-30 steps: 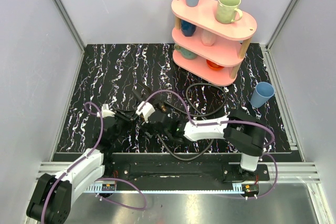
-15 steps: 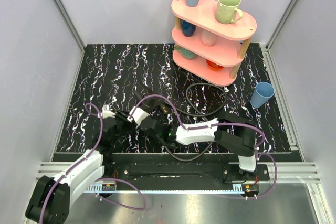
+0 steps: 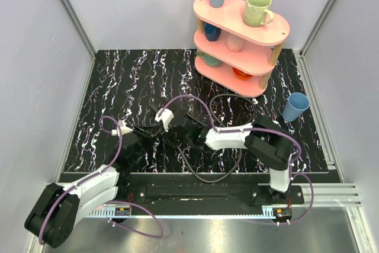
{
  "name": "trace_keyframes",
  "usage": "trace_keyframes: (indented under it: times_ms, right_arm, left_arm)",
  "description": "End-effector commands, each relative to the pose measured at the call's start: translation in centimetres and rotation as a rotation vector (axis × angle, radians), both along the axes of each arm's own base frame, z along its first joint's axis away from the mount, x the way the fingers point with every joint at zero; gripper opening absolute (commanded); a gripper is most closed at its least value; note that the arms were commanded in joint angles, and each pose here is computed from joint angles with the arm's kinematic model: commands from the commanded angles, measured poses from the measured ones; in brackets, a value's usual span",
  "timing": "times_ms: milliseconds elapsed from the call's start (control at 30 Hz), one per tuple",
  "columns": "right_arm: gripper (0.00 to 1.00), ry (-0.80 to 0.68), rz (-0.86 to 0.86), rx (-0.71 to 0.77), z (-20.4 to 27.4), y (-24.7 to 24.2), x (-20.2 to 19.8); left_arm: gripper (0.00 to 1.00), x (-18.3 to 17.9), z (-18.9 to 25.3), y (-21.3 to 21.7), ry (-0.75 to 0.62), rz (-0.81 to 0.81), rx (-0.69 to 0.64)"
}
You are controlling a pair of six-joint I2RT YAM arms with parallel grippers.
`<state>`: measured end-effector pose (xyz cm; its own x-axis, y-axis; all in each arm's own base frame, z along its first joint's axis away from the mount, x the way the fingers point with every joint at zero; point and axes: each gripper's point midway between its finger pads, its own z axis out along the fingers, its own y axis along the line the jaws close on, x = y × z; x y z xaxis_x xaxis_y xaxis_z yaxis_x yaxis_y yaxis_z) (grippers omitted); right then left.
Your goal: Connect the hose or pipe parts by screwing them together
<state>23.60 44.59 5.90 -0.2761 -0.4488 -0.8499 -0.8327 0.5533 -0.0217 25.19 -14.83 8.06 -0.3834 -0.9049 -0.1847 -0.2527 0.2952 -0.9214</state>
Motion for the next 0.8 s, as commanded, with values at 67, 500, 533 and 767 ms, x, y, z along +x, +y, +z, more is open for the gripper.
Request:
trace_keyframes:
  times_ms: [67,500,533,767]
  right_arm:
    - [0.00,0.261,0.177,0.326,4.5,2.2,0.0]
    - [0.00,0.551,0.221,0.495,4.5,1.8,0.2]
    - [0.04,0.552,0.210,0.489,4.3,1.7,0.3]
    - [0.44,0.522,0.120,0.419,3.4,-0.1,0.8]
  left_arm:
    - [0.00,-4.4,-3.1,-1.6,-0.004,-0.140,-0.053]
    - [0.00,-4.5,-3.3,-2.4,0.002,-0.174,-0.055]
    - [0.00,-4.5,-3.4,-2.5,0.001,-0.175,-0.056]
    - [0.00,-3.9,-3.1,-2.5,0.001,-0.156,-0.065]
